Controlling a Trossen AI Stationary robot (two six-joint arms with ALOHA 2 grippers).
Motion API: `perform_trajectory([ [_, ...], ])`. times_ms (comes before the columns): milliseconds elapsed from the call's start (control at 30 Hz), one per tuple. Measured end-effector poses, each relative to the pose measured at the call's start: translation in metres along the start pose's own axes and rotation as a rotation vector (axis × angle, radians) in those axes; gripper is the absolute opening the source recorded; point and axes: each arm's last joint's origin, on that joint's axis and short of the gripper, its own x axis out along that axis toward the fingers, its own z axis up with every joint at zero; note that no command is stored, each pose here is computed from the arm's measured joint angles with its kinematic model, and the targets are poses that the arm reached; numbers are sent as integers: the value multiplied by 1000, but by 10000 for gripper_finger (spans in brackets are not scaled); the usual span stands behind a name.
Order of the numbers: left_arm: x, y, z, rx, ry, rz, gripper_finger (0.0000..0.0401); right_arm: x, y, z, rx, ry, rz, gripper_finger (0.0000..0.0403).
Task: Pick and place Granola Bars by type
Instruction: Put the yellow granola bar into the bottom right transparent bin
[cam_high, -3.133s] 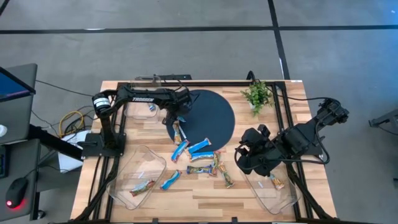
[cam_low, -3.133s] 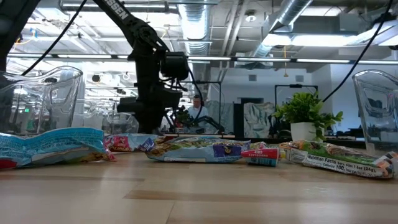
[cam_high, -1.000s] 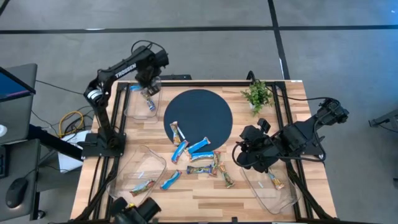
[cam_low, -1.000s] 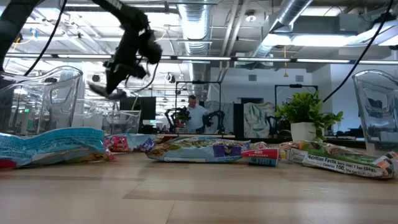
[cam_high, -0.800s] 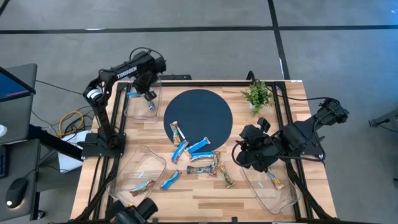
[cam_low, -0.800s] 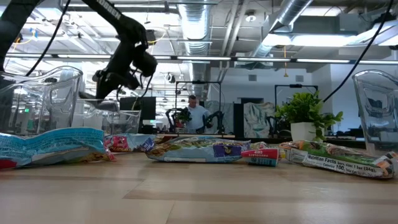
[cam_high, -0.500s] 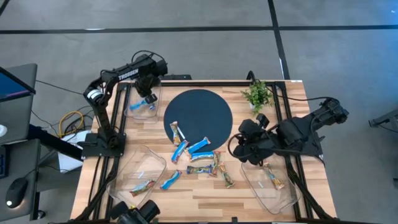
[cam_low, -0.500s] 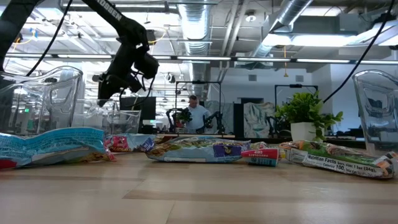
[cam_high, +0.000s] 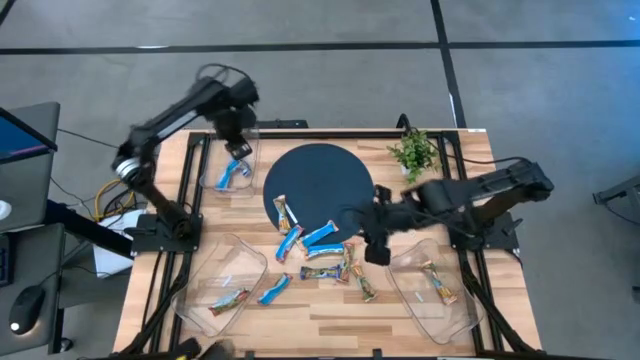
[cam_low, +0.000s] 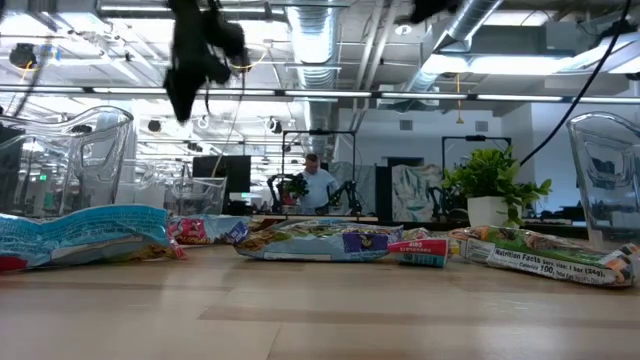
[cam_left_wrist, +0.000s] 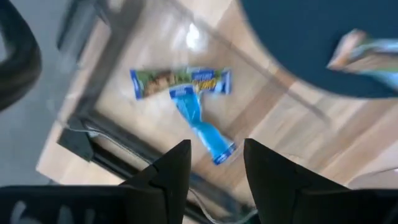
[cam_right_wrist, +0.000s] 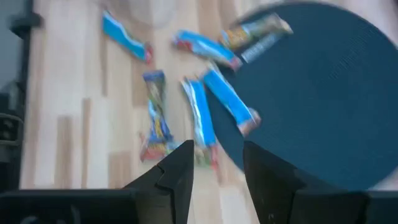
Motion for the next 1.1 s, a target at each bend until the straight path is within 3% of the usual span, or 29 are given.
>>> perform_trajectory([
  [233,-81,-21,-77,-26,-396,22,144,51,-40,15,-91,59,94,128],
  [467,-124,-37,-149,-150,-709,-7,144,121,-57,20,-286,107,218,128],
  [833,-140,-45,-218,-340,-900,-58,144,192,-59,12,-384,158,293,128],
  [1100,-141,-46,-231,-388,-928,-80,144,204,-63,20,-368,75,217,141],
])
